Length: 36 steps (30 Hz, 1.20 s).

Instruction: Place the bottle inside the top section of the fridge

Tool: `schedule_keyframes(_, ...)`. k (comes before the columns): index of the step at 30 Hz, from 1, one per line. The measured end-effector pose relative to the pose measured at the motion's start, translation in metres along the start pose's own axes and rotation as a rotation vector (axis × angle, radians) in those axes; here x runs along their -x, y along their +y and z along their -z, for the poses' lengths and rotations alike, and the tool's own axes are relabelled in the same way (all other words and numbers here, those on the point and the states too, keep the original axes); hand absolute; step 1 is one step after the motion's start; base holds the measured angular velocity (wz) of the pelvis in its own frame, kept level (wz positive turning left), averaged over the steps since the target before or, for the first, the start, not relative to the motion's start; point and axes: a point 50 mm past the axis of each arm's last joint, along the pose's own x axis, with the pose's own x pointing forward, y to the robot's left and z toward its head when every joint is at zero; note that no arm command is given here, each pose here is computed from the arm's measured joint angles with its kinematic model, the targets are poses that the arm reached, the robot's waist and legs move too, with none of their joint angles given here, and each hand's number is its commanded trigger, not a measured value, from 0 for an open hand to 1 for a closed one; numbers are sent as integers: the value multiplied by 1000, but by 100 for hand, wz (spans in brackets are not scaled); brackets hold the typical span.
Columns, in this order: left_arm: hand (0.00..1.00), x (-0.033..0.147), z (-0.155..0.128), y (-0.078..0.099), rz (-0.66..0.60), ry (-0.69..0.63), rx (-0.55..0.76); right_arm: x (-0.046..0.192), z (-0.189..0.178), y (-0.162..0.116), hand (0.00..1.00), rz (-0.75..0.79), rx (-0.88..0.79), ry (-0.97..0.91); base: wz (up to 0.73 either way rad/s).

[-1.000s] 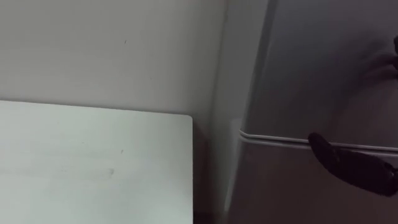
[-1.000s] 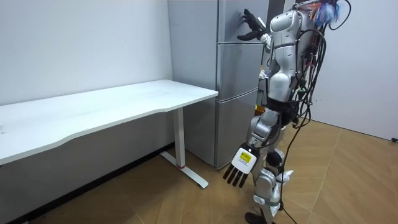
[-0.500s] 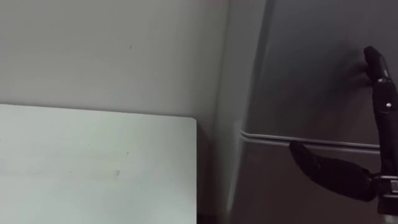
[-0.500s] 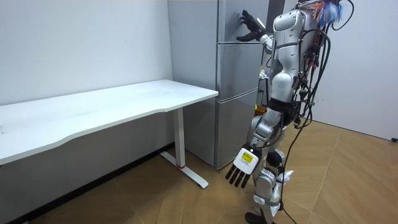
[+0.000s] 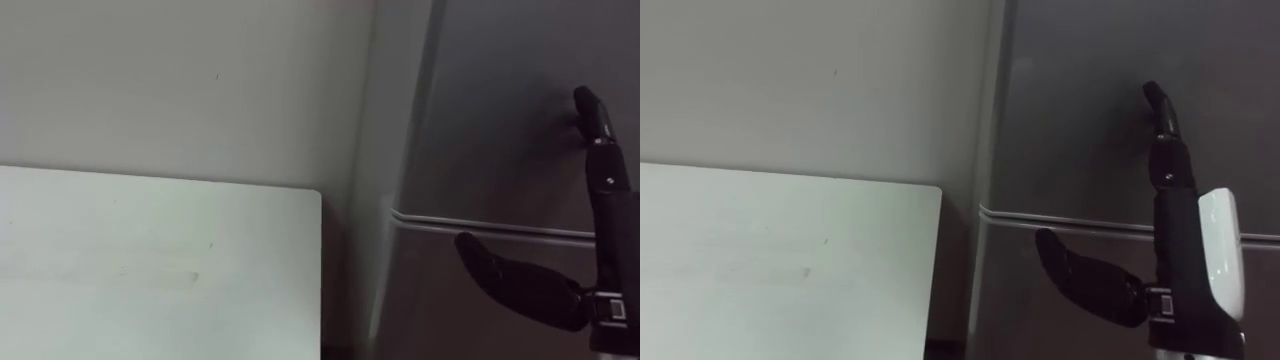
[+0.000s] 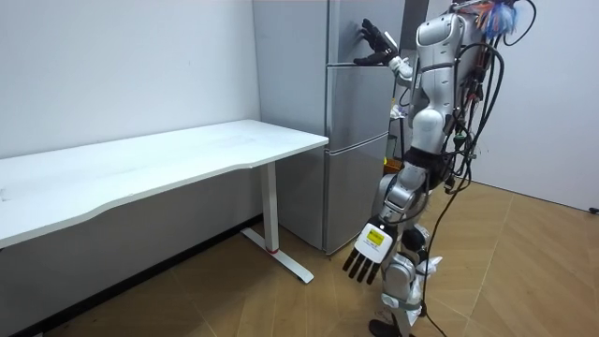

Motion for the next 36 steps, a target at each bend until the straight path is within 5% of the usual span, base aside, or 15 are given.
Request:
schedule_keyframes(18,0,0,4,4,-22,22,32,-1,21,-24,0,117,-90,72,5)
schedule_keyframes(36,0,2,5,9,-49,26,85,62,127,-96,0,688,-195,753,3)
